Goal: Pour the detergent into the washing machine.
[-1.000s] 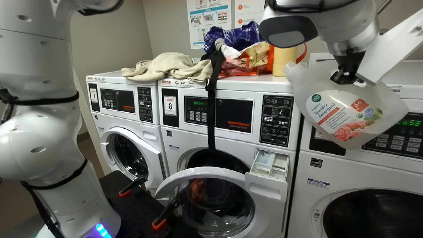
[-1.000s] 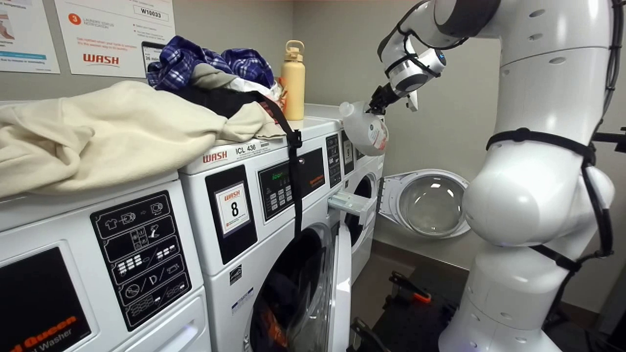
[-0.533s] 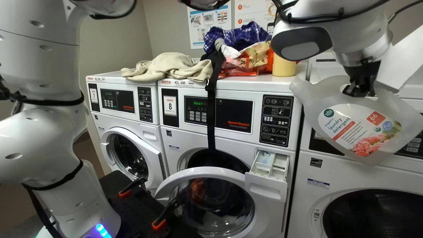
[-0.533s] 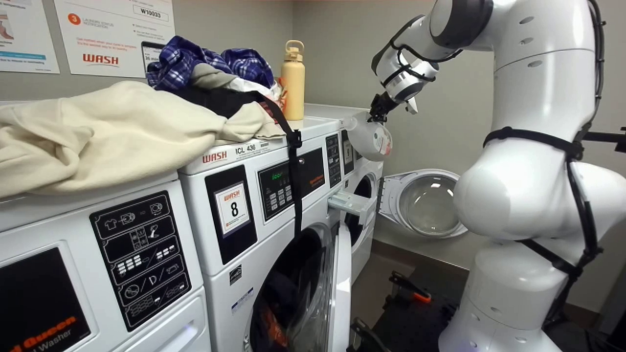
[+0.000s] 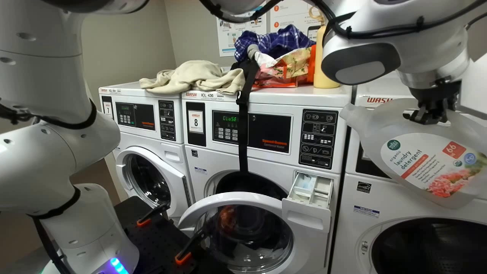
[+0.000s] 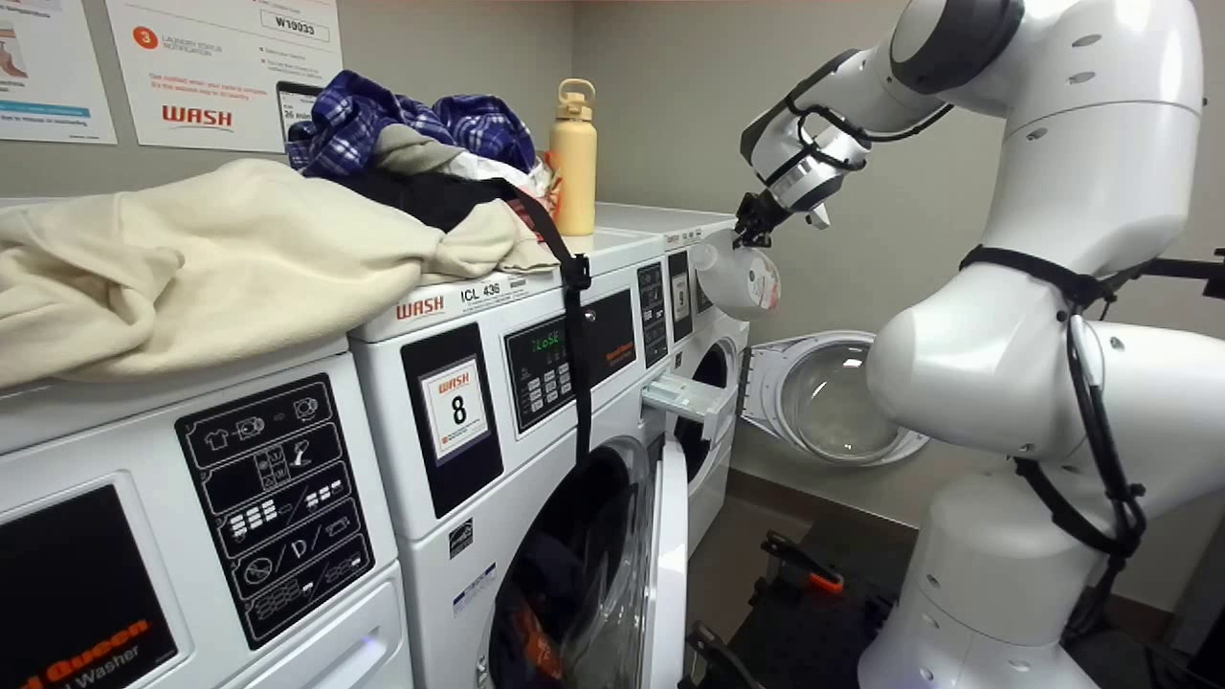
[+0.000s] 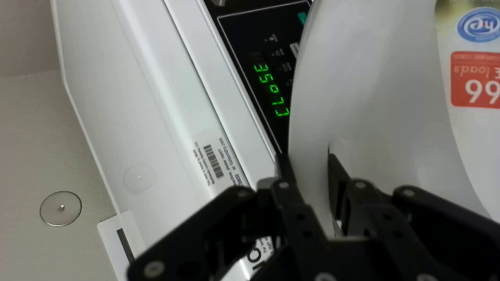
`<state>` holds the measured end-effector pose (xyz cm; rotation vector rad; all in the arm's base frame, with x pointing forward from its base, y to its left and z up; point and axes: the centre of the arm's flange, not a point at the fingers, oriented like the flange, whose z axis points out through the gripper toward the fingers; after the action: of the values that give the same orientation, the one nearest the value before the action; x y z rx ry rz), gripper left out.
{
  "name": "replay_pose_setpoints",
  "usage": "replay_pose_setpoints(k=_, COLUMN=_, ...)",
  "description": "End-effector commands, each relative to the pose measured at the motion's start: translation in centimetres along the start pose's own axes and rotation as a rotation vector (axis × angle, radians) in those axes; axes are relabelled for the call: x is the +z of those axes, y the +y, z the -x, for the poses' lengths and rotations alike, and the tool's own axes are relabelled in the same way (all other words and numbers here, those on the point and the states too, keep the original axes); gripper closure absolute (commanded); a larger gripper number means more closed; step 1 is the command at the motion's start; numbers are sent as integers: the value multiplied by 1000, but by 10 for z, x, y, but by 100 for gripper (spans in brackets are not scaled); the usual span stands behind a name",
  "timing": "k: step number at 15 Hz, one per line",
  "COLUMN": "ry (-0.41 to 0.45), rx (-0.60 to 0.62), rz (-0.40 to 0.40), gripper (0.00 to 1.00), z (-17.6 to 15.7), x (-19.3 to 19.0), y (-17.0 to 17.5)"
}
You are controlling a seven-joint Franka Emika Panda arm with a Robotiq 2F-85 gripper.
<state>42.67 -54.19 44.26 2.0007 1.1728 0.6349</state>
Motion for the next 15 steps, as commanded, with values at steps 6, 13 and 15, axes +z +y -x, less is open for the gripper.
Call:
replay_pose_setpoints(k=6, ry=5, rx=-165, rz=91, gripper=89, z=29, x=-18, y=-103)
replay_pose_setpoints(k=13, ry=95, rx=-379, rz=181, gripper=89, z=-4, x=-31, y=-160)
replay_pose_setpoints(k=15, ry=111, rx=-418, rz=218, gripper=89, z=-15, x=-29, y=-169)
